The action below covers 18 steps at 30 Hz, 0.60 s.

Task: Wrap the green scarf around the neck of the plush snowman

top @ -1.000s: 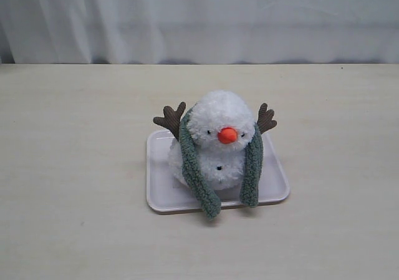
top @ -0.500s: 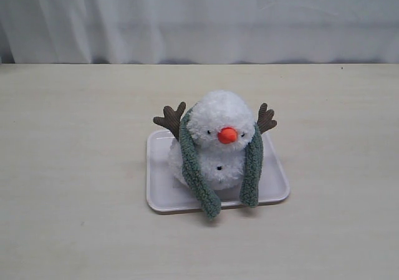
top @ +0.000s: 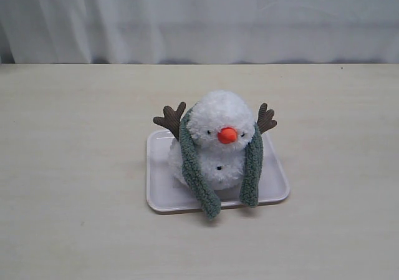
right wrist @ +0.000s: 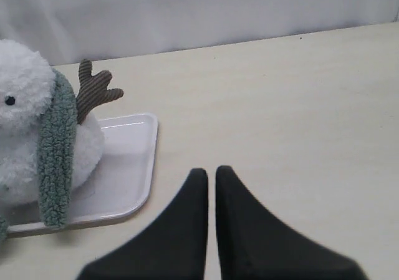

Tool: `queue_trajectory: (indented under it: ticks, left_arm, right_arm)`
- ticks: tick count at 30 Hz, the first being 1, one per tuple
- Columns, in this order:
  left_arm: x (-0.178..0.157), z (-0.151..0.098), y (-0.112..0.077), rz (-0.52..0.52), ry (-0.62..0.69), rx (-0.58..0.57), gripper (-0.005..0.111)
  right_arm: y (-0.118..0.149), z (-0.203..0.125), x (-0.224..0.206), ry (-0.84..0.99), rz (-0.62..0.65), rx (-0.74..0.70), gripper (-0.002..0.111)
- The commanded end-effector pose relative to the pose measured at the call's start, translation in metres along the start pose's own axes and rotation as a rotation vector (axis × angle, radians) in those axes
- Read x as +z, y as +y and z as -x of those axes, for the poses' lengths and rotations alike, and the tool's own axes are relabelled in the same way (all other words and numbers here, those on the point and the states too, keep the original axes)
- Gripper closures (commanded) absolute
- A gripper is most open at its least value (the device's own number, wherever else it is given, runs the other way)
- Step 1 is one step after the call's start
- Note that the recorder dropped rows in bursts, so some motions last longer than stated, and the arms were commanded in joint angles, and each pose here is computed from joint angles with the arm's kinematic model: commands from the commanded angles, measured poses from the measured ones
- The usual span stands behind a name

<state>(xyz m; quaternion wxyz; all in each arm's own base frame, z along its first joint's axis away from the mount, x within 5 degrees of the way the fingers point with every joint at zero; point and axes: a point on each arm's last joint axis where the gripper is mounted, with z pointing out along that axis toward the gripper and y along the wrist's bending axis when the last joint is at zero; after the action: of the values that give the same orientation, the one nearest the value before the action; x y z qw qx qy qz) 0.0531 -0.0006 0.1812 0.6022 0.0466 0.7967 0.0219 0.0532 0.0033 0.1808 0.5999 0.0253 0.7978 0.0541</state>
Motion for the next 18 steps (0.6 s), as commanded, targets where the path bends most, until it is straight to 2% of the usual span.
queue_trajectory:
  ticks: [1, 3, 5, 8, 12, 15, 18]
  left_arm:
    - [0.0001, 0.0001, 0.0, 0.001, -0.01, -0.005, 0.107]
    - [0.0001, 0.0001, 0.0, 0.001, -0.01, -0.005, 0.107]
    - [0.0001, 0.0001, 0.0, 0.001, -0.01, -0.005, 0.107]
    - [0.0001, 0.0001, 0.0, 0.001, -0.01, -0.005, 0.107]
    - [0.0001, 0.0001, 0.0, 0.001, -0.01, -0.005, 0.107]
    - [0.0001, 0.0001, 0.0, 0.001, -0.01, -0.005, 0.107]
    - [0.0001, 0.0001, 0.0, 0.001, -0.01, -0.005, 0.107]
  right_arm:
    - [-0.0016, 0.0013, -0.0002, -0.02, -0.019, -0.109, 0.104]
    - [-0.0037, 0.0017, -0.0003, -0.019, -0.044, -0.275, 0.104]
    - [-0.0044, 0.0019, -0.0003, -0.018, -0.052, -0.337, 0.104]
    - [-0.004, 0.0018, -0.0003, -0.019, -0.048, -0.302, 0.104]
    - [-0.0035, 0.0046, -0.0004, -0.053, -0.044, -0.187, 0.104]
    - [-0.0029, 0.0072, -0.0006, -0.082, -0.04, -0.186, 0.104]
    - [-0.0038, 0.0033, -0.0004, -0.038, -0.046, -0.184, 0.104]
